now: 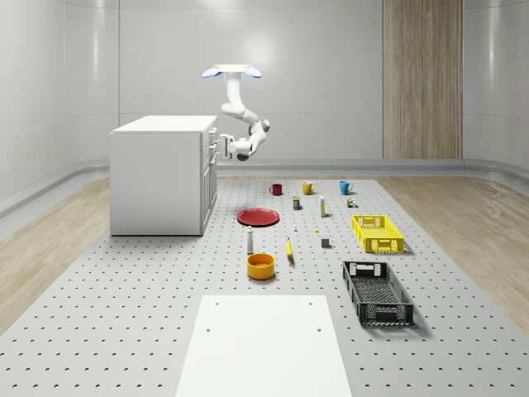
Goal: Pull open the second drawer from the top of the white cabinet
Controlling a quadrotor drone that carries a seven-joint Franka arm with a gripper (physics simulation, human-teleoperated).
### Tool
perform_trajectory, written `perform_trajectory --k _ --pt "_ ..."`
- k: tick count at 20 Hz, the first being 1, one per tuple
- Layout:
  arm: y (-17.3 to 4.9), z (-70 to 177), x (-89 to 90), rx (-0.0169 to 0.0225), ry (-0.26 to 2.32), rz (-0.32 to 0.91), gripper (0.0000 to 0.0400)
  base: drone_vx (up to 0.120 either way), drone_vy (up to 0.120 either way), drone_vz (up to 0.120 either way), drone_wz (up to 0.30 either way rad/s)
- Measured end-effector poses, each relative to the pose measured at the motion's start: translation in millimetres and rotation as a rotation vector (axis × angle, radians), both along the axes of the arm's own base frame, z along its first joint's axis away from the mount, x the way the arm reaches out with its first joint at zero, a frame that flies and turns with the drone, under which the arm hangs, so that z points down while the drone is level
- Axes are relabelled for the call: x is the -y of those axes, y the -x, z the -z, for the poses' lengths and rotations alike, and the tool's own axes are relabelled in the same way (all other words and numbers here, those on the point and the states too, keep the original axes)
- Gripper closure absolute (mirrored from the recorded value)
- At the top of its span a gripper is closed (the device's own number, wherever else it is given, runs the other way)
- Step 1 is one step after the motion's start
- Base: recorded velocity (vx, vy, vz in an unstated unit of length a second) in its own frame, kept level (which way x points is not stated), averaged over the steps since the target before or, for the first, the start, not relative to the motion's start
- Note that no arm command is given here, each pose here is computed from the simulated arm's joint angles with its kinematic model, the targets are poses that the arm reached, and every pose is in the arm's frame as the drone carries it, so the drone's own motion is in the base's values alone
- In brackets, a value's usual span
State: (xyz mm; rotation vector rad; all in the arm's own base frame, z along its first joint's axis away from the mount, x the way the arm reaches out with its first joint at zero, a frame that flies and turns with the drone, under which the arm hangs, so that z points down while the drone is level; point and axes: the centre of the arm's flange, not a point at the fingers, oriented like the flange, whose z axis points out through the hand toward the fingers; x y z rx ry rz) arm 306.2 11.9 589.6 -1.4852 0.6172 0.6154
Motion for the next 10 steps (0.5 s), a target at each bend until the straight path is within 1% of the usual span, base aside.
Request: perform_trajectory --k 4,10 --pt "-0.2 3.9 -0.1 0.0024 -0.002 0.000 0.0098 0.000 0.000 0.000 0.000" --pt "-0.3 5.9 -0.2 0.0040 -0.003 0.000 0.0100 0.000 0.000 0.000 0.000"
